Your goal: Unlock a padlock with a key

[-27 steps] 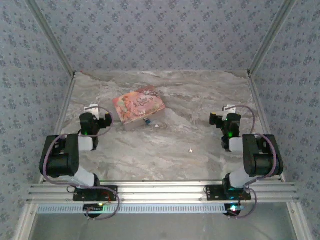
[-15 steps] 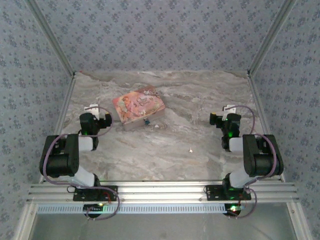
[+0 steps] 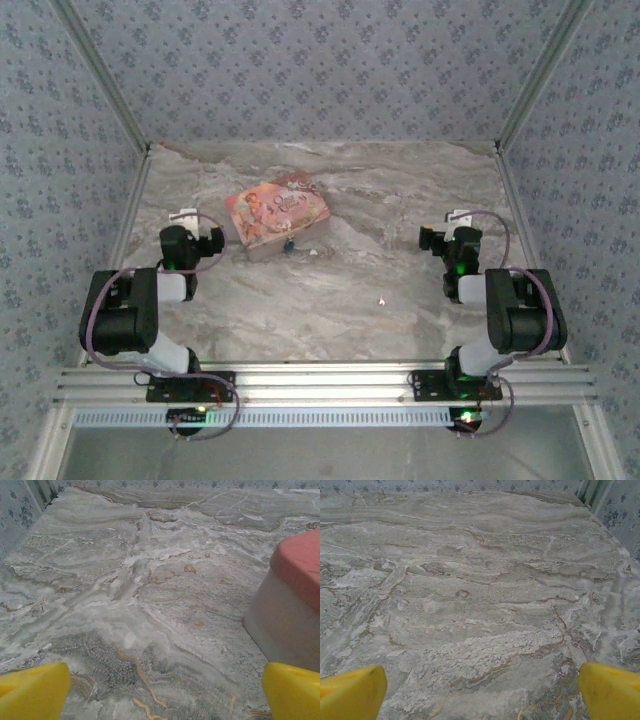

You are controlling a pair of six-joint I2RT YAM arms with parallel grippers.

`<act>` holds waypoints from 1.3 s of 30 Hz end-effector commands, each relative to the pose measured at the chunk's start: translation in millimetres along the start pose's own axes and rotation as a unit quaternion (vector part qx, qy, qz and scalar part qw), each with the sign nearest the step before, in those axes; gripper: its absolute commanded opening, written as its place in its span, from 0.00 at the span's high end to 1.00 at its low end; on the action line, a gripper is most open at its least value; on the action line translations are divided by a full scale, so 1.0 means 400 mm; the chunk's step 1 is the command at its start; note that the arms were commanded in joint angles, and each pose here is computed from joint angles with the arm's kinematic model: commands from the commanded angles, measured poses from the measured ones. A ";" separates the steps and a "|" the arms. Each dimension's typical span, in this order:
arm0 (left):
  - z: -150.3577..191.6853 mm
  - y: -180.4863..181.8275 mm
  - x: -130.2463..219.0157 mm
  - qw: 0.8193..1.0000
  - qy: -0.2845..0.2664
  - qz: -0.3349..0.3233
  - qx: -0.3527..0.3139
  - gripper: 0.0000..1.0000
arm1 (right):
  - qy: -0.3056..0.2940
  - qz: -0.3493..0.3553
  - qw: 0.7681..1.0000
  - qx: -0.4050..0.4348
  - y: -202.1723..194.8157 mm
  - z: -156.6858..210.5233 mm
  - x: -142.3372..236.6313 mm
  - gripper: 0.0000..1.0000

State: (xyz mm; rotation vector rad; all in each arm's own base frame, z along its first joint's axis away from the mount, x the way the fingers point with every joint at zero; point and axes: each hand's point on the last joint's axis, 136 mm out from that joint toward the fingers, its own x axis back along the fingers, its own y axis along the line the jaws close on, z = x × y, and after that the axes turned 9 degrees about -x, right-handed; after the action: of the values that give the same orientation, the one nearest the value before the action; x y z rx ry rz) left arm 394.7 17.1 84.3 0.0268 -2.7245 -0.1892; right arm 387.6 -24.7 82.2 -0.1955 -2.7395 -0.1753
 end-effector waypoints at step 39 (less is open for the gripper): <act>-0.267 -0.511 0.222 0.927 0.077 0.293 0.220 0.02 | 0.421 -0.081 0.899 -0.088 0.331 0.311 0.437 0.41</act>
State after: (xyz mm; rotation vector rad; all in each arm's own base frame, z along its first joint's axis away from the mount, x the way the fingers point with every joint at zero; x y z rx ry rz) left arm 345.4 -194.0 167.5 -0.5743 -2.3902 0.5413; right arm 204.6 140.4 54.3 0.0886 -1.8883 -0.3986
